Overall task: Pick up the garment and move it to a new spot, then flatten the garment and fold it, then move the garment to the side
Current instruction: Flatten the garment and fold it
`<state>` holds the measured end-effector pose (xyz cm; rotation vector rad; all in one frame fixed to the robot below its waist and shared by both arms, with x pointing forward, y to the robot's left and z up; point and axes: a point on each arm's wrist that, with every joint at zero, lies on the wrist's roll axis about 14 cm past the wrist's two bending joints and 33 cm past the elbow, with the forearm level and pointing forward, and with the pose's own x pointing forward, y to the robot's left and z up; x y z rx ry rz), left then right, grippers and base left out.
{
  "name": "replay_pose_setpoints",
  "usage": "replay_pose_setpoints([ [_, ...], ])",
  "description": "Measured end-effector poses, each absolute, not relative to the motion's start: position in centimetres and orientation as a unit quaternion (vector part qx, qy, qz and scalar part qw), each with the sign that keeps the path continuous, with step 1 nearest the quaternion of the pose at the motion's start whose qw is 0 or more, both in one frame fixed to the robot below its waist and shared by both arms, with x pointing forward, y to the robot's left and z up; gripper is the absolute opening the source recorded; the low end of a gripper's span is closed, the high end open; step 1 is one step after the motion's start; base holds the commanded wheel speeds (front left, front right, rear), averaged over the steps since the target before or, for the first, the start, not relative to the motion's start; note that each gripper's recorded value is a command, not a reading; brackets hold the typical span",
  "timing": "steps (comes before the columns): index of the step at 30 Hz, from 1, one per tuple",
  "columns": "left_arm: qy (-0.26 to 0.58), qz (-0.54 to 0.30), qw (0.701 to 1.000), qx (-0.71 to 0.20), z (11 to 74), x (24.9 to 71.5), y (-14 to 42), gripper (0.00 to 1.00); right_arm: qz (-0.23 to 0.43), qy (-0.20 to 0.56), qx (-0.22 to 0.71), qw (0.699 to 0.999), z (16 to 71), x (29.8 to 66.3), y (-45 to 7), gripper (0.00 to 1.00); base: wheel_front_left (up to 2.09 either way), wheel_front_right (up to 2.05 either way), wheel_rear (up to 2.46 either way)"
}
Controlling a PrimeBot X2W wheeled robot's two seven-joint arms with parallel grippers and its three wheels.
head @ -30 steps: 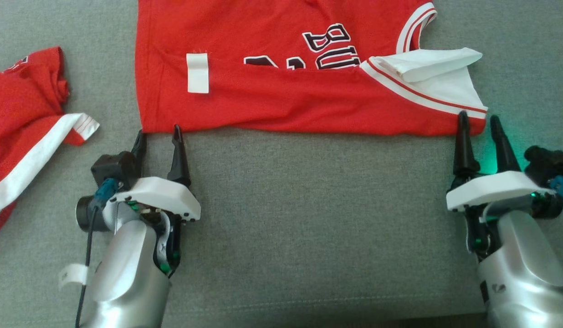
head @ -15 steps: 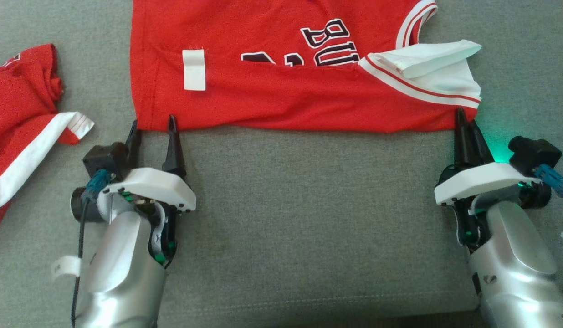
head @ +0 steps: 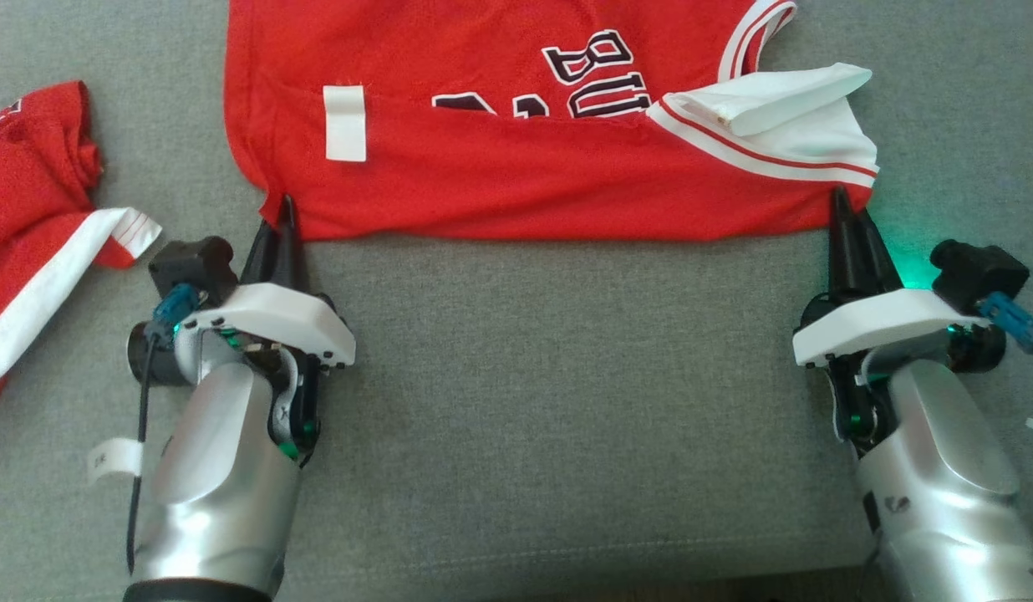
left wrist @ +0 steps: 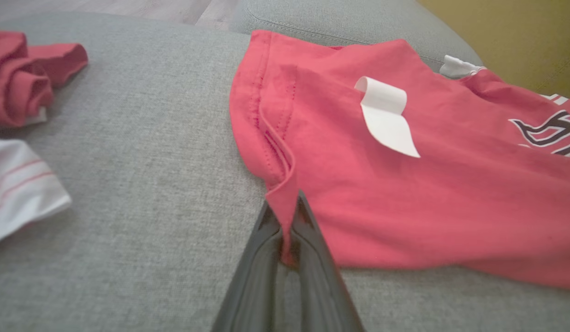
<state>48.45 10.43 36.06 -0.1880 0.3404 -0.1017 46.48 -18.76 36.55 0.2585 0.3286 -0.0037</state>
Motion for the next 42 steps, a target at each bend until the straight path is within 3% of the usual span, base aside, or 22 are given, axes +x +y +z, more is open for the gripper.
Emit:
replay_pose_setpoints([
  [8, 0.156, -0.028, 0.982, -0.105, 37.4, 48.1, 11.6, 0.0, -0.003, 0.148, 0.132, 0.98, 37.7, 46.8, -18.9, 0.0, 0.0, 0.0, 0.0],
  [15, 0.164, -0.005, 0.98, -0.116, 37.5, 44.6, 13.0, 0.0, 0.001, 0.122, 0.139, 0.983, 40.1, 46.7, -18.8, 0.0, 0.0, 0.0, 0.0],
  [28, 0.183, 0.013, 0.975, -0.122, 37.1, 39.5, 13.9, 0.0, -0.001, 0.166, 0.165, 0.972, 39.1, 41.3, -18.6, 0.0, 0.0, 0.0, 0.0],
  [29, 0.183, 0.013, 0.976, -0.121, 37.2, 39.6, 13.8, 0.15, -0.004, 0.165, 0.166, 0.972, 39.1, 41.1, -18.7, 0.1, 0.0, 0.0, 0.0],
  [30, 0.182, 0.012, 0.976, -0.121, 37.2, 39.6, 13.8, 0.65, -0.006, 0.17, 0.166, 0.971, 38.9, 41.0, -18.8, 1.0, 0.0, 0.0, 0.0],
  [31, 0.181, 0.011, 0.976, -0.121, 37.3, 39.7, 13.7, 1.0, -0.009, 0.167, 0.164, 0.972, 39.0, 41.1, -19.0, 1.0, 0.0, 0.0, 0.0],
  [36, 0.162, 0.002, 0.983, -0.091, 38.2, 41.2, 13.9, 1.0, -0.005, 0.14, 0.143, 0.98, 40.4, 42.8, -19.3, 1.0, 0.0, 0.0, 0.0],
  [42, 0.122, -0.034, 0.991, -0.053, 40.7, 46.5, 14.0, 1.0, 0.035, 0.107, 0.127, 0.986, 42.8, 46.6, -17.2, 1.0, 0.0, 0.0, 0.0],
])
